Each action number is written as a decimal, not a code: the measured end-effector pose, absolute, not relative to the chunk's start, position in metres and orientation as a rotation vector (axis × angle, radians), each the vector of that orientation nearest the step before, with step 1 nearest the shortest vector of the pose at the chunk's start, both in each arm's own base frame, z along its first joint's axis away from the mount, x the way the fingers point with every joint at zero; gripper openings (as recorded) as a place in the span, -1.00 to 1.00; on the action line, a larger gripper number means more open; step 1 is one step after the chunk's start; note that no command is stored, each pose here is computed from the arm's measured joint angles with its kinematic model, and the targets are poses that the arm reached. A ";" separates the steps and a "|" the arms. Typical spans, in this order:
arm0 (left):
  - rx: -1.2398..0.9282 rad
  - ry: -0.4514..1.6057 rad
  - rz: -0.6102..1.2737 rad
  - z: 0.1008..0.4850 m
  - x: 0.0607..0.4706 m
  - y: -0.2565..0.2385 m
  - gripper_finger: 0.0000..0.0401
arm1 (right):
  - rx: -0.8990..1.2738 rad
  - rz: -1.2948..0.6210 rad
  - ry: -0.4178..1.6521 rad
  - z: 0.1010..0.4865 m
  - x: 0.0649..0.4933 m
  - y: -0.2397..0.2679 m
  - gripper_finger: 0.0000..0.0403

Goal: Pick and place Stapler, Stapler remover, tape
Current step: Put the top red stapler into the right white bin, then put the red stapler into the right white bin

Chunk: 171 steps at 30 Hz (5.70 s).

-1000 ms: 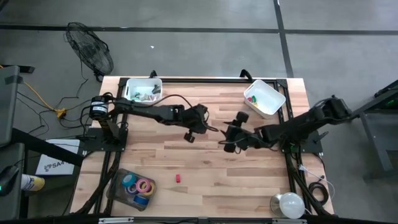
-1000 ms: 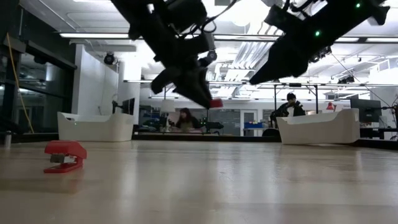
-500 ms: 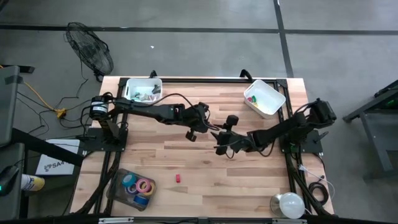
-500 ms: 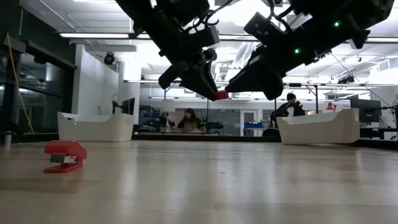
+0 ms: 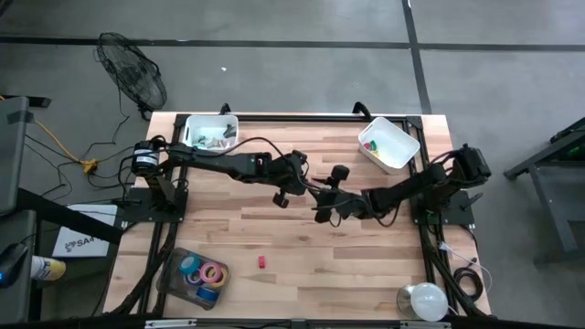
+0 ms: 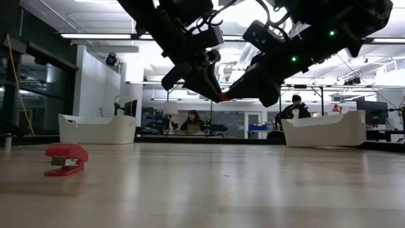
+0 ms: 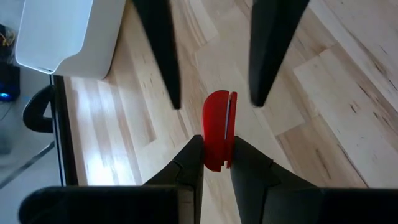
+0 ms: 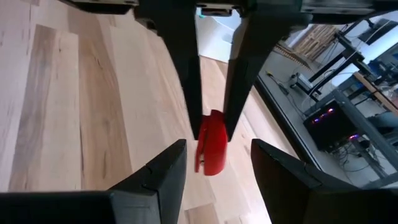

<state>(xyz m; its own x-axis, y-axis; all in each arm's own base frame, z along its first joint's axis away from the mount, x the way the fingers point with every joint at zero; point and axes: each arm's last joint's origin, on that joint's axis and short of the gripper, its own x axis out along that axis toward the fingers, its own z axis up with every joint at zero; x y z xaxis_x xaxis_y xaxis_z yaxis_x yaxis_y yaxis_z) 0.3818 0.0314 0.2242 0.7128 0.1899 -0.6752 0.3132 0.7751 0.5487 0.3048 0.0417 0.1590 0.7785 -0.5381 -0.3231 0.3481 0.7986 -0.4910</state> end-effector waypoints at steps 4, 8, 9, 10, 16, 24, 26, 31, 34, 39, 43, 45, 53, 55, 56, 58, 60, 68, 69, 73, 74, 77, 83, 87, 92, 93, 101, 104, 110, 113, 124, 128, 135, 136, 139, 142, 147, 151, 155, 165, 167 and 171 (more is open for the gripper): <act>0.692 0.783 -0.093 0.224 0.382 0.031 -0.73 | -0.415 -0.485 0.474 0.159 0.306 0.038 -0.15; 0.691 0.783 -0.094 0.224 0.382 0.031 -0.73 | -0.412 -0.483 0.474 0.159 0.306 0.037 -0.15; 0.691 0.783 -0.093 0.224 0.382 0.031 -0.73 | -0.412 -0.480 0.474 0.159 0.306 0.037 -0.15; 0.691 0.782 -0.093 0.224 0.382 0.031 -0.73 | -0.412 -0.477 0.474 0.159 0.306 0.037 -0.15; 0.691 0.771 -0.090 0.225 0.383 0.031 -0.73 | -0.410 -0.447 0.474 0.159 0.306 0.038 -0.15; 0.675 0.735 -0.112 0.227 0.384 0.030 -0.73 | -0.415 -0.458 0.476 0.158 0.306 0.037 -0.28; 0.675 0.736 -0.113 0.227 0.384 0.030 -0.73 | -0.416 -0.462 0.476 0.159 0.306 0.037 -0.37; 0.673 0.736 -0.110 0.227 0.384 0.030 -0.73 | -0.417 -0.470 0.476 0.159 0.306 0.037 -0.61; 0.669 0.737 -0.107 0.227 0.384 0.030 -0.73 | -0.419 -0.471 0.480 0.158 0.306 0.037 -0.70; 0.669 0.737 -0.107 0.227 0.384 0.030 -0.73 | -0.415 -0.470 0.482 0.158 0.306 0.037 -0.70; 0.680 0.743 -0.105 0.227 0.384 0.030 -0.65 | -0.410 -0.475 0.480 0.158 0.306 0.037 -0.70; 0.699 0.753 -0.109 0.226 0.383 0.030 -0.57 | -0.415 -0.481 0.487 0.158 0.305 0.037 -0.71; 0.769 0.879 -0.071 0.220 0.377 0.033 -0.34 | -0.411 -0.532 0.504 0.156 0.303 0.035 -0.71; 0.782 0.941 -0.045 0.217 0.373 0.034 -0.32 | -0.416 -0.584 0.516 0.155 0.302 0.034 -0.71; 0.786 0.970 -0.035 0.216 0.371 0.034 -0.31 | -0.418 -0.614 0.526 0.155 0.300 0.033 -0.71; 0.790 1.029 -0.032 0.213 0.367 0.035 -0.31 | -0.411 -0.676 0.541 0.157 0.297 0.029 -0.71; 0.781 1.086 -0.041 0.210 0.362 0.035 -0.30 | -0.385 -0.746 0.552 0.160 0.291 0.024 -0.71; 0.769 1.198 -0.077 0.204 0.353 0.034 -0.30 | -0.154 -0.980 0.585 0.180 0.259 -0.010 -0.71; 0.769 1.199 -0.077 0.204 0.352 0.034 -0.30 | -0.113 -1.005 0.593 0.182 0.254 -0.015 -0.71; 0.769 1.203 -0.079 0.204 0.352 0.034 -0.30 | 0.051 -1.114 0.647 0.187 0.231 -0.036 -0.70; 0.769 1.203 -0.079 0.204 0.352 0.034 -0.30 | 0.086 -1.146 0.659 0.188 0.225 -0.041 -0.69; 0.769 1.200 -0.079 0.204 0.352 0.034 -0.30 | 0.158 -1.225 0.690 0.190 0.212 -0.053 -0.69; 0.767 1.189 -0.073 0.205 0.353 0.034 -0.30 | 0.267 -1.277 0.787 0.186 0.199 -0.076 -0.70; 0.754 1.195 -0.067 0.204 0.353 0.034 -0.30 | 0.317 -1.313 0.861 0.181 0.191 -0.088 -0.67; 0.746 1.238 -0.088 0.202 0.349 0.034 -0.30 | 0.335 -1.361 0.890 0.179 0.185 -0.097 -0.66; 0.745 1.252 -0.093 0.202 0.347 0.034 -0.30 | 0.338 -1.367 0.896 0.179 0.184 -0.098 -0.66; 0.718 1.309 -0.123 0.198 0.341 0.033 -0.30 | 0.349 -1.376 0.925 0.177 0.182 -0.100 -0.62; 0.699 1.327 -0.151 0.193 0.337 0.032 -0.30 | 0.354 -1.374 0.927 0.176 0.182 -0.100 -0.54; 0.638 1.353 -0.244 0.183 0.330 0.029 -0.30 | 0.354 -1.374 0.927 0.176 0.182 -0.100 -0.35; 0.608 1.362 -0.288 0.178 0.326 0.027 -0.30 | 0.354 -1.373 0.927 0.176 0.182 -0.100 -0.30; 0.594 1.334 -0.652 0.177 0.315 -0.003 -0.30 | 0.349 -1.367 0.933 0.176 0.182 -0.100 -0.22; 0.598 1.227 -0.893 0.178 0.312 -0.025 -0.30 | 0.347 -1.359 0.940 0.176 0.182 -0.100 -0.21; 0.768 1.138 -1.051 0.178 0.310 -0.057 -0.30 | 0.351 -1.352 0.944 0.176 0.182 -0.100 -0.21; 0.796 1.123 -1.054 0.178 0.310 -0.061 -0.30 | 0.354 -1.350 0.945 0.176 0.182 -0.100 -0.21; 0.874 1.067 -1.036 0.178 0.314 -0.074 -0.30 | 0.357 -1.338 0.952 0.176 0.182 -0.099 -0.21; 0.933 1.019 -1.052 0.179 0.314 -0.087 -0.30 | 0.358 -1.335 0.954 0.176 0.182 -0.099 -0.21; 0.996 0.953 -1.097 0.180 0.312 -0.105 -0.30 | 0.366 -1.318 0.963 0.176 0.183 -0.099 -0.21; 1.040 0.885 -1.111 0.181 0.313 -0.116 -0.30 | 0.369 -1.316 0.964 0.176 0.183 -0.099 -0.21; 1.060 0.827 -1.114 0.182 0.314 -0.125 -0.30 | 0.365 -1.306 0.964 0.176 0.184 -0.097 -0.21; 1.038 0.809 -1.123 0.181 0.315 -0.128 -0.30 | 0.337 -1.280 0.951 0.176 0.188 -0.088 -0.21; 1.044 0.811 -1.095 0.179 0.318 -0.128 -0.30 | 0.333 -1.274 0.951 0.176 0.189 -0.087 -0.21; 1.048 0.804 -1.084 0.180 0.318 -0.128 -0.30 | 0.330 -1.267 0.950 0.176 0.190 -0.085 -0.21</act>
